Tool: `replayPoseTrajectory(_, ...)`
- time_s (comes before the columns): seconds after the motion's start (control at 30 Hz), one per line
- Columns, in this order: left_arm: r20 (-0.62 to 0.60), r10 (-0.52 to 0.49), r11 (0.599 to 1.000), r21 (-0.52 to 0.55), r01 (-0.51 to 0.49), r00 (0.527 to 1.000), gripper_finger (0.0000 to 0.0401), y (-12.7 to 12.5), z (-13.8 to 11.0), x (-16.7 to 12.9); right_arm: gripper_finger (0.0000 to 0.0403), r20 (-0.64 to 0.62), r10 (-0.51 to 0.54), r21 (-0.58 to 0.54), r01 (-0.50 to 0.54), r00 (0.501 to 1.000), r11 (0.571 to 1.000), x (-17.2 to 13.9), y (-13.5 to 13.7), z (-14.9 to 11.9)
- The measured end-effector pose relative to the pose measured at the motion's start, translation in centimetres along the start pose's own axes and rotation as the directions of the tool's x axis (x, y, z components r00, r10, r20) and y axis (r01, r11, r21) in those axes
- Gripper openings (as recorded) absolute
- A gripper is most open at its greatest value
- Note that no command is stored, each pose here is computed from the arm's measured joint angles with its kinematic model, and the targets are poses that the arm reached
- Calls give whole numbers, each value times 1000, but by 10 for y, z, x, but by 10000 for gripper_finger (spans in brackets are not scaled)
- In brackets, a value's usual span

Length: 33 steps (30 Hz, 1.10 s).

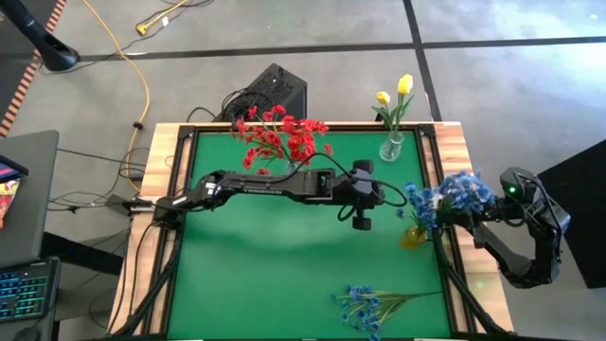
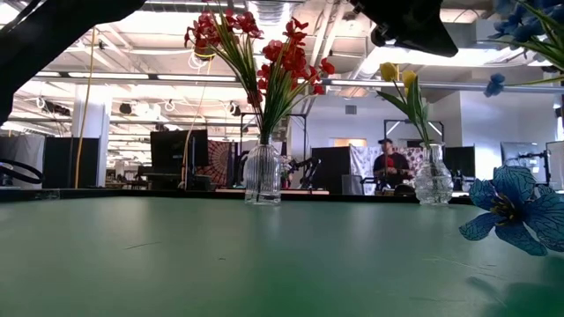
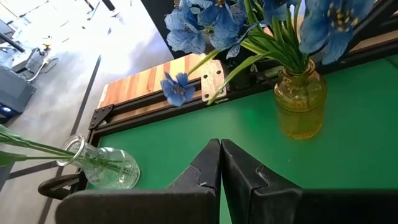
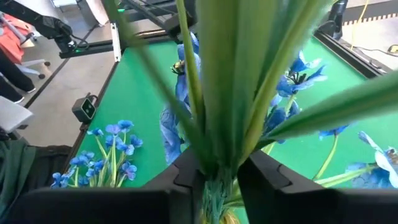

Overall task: Sort flowers into vase by color
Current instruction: Put the top blue flowers into the yellow transparent vase

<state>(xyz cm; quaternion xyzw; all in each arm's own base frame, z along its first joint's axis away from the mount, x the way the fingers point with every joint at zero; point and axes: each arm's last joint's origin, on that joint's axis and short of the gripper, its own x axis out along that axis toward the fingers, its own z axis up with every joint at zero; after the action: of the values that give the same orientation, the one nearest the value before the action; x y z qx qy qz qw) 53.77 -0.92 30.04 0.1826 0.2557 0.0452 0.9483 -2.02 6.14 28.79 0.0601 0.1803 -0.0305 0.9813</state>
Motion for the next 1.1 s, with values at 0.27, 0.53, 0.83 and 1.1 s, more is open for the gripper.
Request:
replayPoseTrajectory(0.27,0,0,1000,0,0,1000,0,0,0,0,191,0,-9,36,9,1000,999,0,-1,1)
replayPoseTrajectory(0.53,0,2,1000,8,-2,1000,0,0,0,0,237,-71,54,206,-39,996,978,3,-11,8)
replayPoseTrajectory(0.83,-1,1,1000,8,-1,1000,0,0,0,0,232,-349,126,341,0,929,940,16,-34,15)
replayPoseTrajectory(1.1,-23,-6,1000,27,7,1000,0,-1,-2,0,223,-461,235,403,-34,855,915,31,-46,25)
